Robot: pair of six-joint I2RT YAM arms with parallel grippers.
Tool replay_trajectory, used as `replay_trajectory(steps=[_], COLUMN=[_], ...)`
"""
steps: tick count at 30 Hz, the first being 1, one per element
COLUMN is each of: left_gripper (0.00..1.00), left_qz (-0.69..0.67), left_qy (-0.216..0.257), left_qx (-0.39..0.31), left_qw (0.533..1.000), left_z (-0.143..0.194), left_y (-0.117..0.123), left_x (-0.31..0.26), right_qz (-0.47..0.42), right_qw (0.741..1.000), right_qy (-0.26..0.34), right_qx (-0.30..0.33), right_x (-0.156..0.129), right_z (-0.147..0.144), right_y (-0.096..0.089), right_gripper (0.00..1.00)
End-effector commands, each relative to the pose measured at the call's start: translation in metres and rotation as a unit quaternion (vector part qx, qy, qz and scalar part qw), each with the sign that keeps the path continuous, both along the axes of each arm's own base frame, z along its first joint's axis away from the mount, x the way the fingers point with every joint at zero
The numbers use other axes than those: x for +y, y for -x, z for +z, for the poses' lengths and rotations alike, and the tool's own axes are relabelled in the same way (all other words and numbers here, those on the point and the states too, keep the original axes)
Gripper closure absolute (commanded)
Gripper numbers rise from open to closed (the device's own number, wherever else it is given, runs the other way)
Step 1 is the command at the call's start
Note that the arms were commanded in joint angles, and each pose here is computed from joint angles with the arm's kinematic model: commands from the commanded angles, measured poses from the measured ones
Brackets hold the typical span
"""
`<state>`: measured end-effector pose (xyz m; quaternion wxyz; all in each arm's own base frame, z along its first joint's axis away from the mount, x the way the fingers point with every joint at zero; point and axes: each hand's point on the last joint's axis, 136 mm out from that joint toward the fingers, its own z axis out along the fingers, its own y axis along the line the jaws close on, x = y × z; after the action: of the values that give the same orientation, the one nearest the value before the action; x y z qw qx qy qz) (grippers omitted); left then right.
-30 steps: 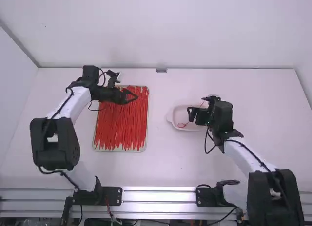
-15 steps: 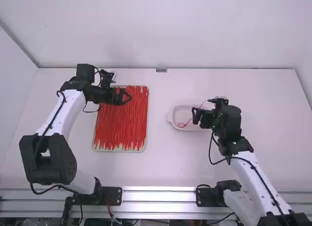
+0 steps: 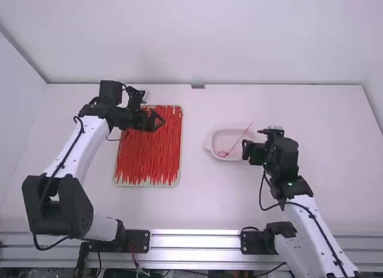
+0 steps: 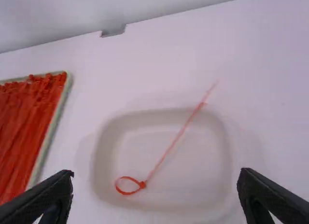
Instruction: Fasten the cable tie
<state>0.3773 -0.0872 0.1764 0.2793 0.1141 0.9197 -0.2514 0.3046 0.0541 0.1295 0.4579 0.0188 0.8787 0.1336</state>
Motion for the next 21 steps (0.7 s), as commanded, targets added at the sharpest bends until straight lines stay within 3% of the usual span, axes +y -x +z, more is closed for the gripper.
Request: replay_trajectory(steps=[1,5,10,18,21], left_gripper=[0.12,0.18,0.26,0.44,0.49], left_qz=[0.026,0.057,0.085,0.147,0.169], left_qy=[-0.007,-0.018,-0.05,-0.104,-0.119], left_qx=[-0.008,-0.027,-0.071,-0.157,-0.184], left_qw=[1.0,0.998,0.993,0.971,0.961], left_z=[0.007,0.008,0.012,0.022,0.025], left_y=[0.006,0.008,0.011,0.021,0.025], left_x=[0.003,0.011,0.025,0.053,0.062], right_qz=[-0.029,-0.065,-0.041,-0.041,-0.042], right_qw=[0.999,0.994,0.992,0.992,0.991], right_qy=[0.043,0.085,0.122,0.122,0.121], right_qx=[-0.01,-0.012,-0.017,-0.017,-0.03], right_x=[-0.023,-0.051,-0.051,-0.051,-0.051], right_z=[-0.006,-0.018,-0.038,-0.081,-0.082], right_y=[0.005,0.016,0.035,0.064,0.066], right_gripper=[0.14,0.2,0.31,0.5,0.56])
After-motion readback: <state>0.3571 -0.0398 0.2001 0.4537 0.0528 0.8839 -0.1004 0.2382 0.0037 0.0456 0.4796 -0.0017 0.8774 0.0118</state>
